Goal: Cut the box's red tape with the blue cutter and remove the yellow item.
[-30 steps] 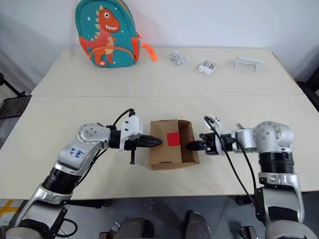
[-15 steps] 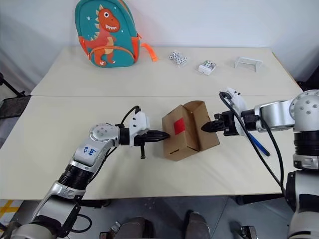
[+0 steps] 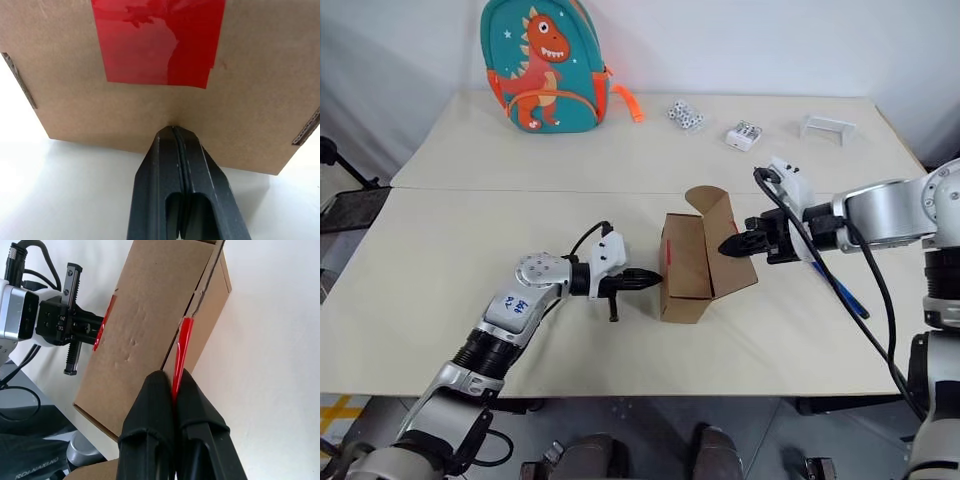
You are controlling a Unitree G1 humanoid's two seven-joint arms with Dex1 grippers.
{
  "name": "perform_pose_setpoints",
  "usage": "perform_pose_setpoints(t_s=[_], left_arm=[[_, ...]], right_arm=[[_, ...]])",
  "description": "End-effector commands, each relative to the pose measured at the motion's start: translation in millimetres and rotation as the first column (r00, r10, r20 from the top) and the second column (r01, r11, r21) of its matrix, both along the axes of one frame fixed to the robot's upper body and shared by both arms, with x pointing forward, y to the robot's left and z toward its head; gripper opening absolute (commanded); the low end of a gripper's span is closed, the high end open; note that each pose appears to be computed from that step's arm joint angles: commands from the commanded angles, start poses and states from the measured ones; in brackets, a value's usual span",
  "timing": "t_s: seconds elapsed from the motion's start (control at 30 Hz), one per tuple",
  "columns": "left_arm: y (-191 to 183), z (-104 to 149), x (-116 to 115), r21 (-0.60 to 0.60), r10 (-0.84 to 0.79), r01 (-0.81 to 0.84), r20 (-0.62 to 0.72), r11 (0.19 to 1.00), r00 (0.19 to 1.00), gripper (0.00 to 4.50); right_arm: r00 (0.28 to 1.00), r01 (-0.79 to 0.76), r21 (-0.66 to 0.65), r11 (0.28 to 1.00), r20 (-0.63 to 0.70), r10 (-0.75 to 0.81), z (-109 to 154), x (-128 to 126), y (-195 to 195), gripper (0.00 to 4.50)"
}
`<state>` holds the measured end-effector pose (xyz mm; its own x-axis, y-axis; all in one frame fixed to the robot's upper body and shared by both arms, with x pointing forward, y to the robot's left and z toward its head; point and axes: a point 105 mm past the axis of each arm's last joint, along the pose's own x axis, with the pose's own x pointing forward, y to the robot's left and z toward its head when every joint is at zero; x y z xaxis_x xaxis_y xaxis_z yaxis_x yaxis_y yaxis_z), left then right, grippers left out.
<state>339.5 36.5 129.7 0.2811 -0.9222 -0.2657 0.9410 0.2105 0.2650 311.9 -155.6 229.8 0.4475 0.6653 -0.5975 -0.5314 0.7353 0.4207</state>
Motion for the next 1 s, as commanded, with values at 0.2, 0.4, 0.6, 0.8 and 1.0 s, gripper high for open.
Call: perform_pose_setpoints(t_s=[0.2,0.4,0.6,0.8,1.0], left_arm=[[-6.6,10.5,-5.7,-0.04,-0.017,0.019,0.04,0.999,0.999,0.0],[1.6,14.4,-8.8,-0.03,-0.021,0.022,0.032,0.999,0.999,0.0],[6.1,12.6,-13.0,-0.013,-0.029,0.03,0.025,0.999,0.999,0.0],[3.0,6.7,-10.3,-0.021,-0.023,0.024,0.009,1.0,1.0,0.0],[-3.7,1.0,-11.3,-0.027,-0.028,0.028,-0.004,0.999,1.0,0.0]], right_arm=[[0.998,0.022,-0.088,0.996,0.062,-0.017,6.4,-1.3,4.7,0.02],[0.993,0.069,-0.15,0.986,0.106,-0.053,4.8,1.3,2.7,0.02],[0.989,0.093,-0.184,0.978,0.133,-0.069,6.1,0.0,3.1,0.02],[0.982,0.118,-0.219,0.969,0.174,-0.08,7.3,-2.4,7.2,0.02],[0.976,0.124,-0.233,0.965,0.205,-0.076,5.7,-4.0,11.9,0.02]])
